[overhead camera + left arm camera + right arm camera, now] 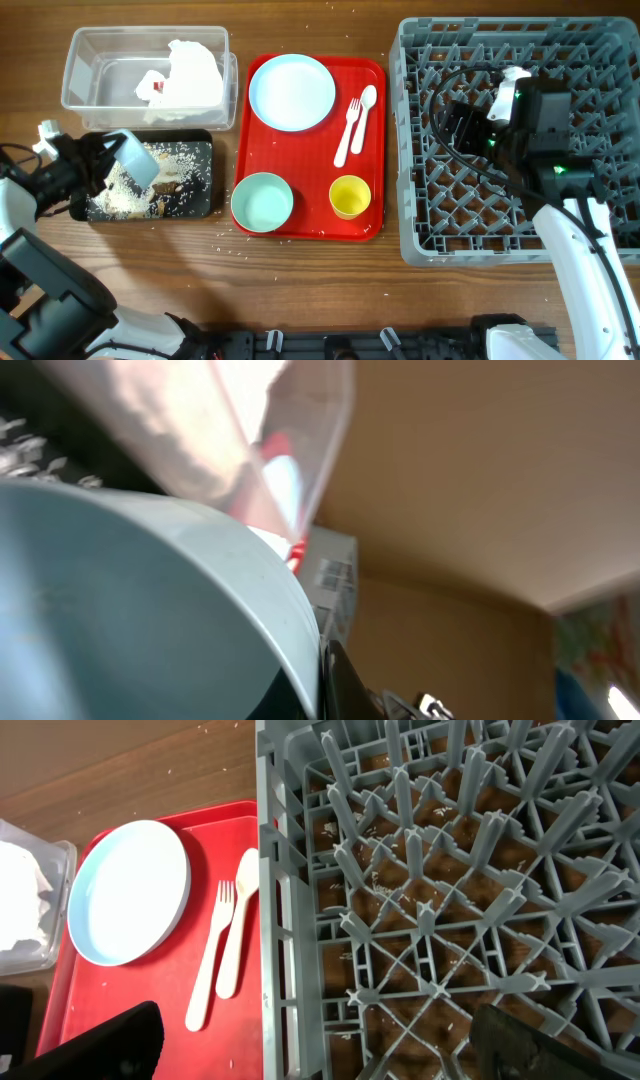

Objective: Sort waste into correct bins and load items into the dishwasher rack
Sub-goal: 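Tip the bowl over the black tray to dump the scraps, then return the emptied bowl onto the red tray with the left gripper, then grasp the yellow cup with the left gripper and lift it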

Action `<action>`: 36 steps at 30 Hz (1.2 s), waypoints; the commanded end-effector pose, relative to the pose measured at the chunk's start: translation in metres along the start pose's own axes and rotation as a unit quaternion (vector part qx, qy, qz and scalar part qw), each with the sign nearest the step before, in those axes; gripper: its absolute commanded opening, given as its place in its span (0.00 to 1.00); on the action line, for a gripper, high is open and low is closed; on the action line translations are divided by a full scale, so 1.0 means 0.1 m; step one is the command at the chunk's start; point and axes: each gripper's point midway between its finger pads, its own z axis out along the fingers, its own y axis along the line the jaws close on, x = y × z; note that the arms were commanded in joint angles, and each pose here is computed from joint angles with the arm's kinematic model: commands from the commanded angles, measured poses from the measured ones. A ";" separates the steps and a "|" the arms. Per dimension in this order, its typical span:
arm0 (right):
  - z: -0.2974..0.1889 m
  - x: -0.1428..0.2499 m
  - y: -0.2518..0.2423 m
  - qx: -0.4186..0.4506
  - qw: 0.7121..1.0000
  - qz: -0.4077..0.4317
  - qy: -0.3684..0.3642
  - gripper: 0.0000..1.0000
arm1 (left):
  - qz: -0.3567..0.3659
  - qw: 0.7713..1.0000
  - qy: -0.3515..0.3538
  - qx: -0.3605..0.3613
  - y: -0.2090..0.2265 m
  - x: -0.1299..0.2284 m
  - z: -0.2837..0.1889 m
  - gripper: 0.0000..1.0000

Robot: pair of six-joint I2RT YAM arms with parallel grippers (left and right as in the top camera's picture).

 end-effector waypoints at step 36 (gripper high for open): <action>-0.01 -0.06 0.06 -0.012 1.000 -0.001 -0.005 1.00 | 0.568 0.768 0.242 -0.169 -0.41 2.97 2.26 0.58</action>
